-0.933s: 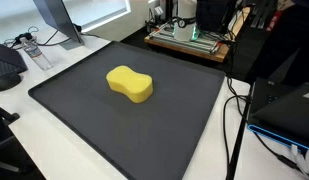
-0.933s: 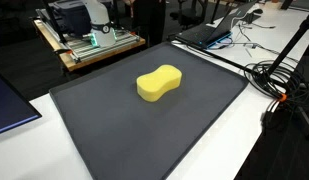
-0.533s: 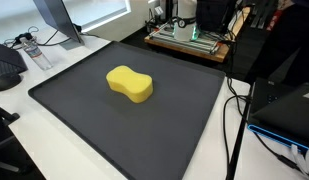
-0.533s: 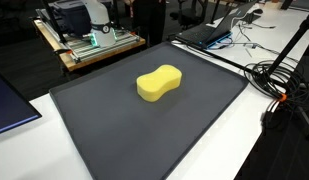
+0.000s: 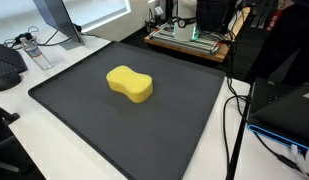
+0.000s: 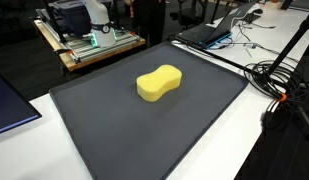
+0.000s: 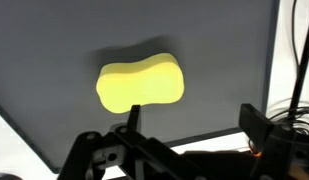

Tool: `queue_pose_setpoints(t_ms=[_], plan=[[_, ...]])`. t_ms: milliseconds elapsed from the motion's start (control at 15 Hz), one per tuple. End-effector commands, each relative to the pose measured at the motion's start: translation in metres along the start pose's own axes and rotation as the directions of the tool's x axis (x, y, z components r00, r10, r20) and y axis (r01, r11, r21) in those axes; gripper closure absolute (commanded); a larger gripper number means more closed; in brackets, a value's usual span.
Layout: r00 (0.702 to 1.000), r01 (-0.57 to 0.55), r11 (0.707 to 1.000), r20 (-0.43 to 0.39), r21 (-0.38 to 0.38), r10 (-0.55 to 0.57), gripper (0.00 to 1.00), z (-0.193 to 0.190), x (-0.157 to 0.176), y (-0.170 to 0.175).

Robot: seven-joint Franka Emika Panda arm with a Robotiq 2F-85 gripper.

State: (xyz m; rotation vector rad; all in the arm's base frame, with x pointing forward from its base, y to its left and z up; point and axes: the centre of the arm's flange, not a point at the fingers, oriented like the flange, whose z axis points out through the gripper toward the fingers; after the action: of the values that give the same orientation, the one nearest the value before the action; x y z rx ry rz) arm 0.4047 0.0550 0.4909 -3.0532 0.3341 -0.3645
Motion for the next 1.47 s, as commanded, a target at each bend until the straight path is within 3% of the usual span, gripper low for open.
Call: queue_pose_setpoints(t_ms=[0, 267, 467, 933, 1200, 1267, 1400], plan=[[0.992, 0.006, 0.988, 0.125, -0.154, 0.013, 0.0, 0.015, 0.041, -0.04], [0.97, 0.073, 0.953, 0.244, -0.296, 0.001, 0.0, 0.038, 0.065, -0.079], [0.954, 0.124, 0.929, 0.298, -0.348, -0.016, 0.0, 0.052, 0.083, -0.11], [0.957, 0.154, 0.883, 0.288, -0.443, -0.022, 0.0, 0.08, 0.117, -0.178], [0.959, 0.188, 0.842, 0.281, -0.505, -0.046, 0.0, 0.099, 0.127, -0.202], [0.958, 0.183, 0.866, 0.282, -0.465, -0.051, 0.0, 0.095, 0.106, -0.183], [0.955, 0.192, 0.861, 0.29, -0.47, -0.055, 0.0, 0.103, 0.107, -0.188]])
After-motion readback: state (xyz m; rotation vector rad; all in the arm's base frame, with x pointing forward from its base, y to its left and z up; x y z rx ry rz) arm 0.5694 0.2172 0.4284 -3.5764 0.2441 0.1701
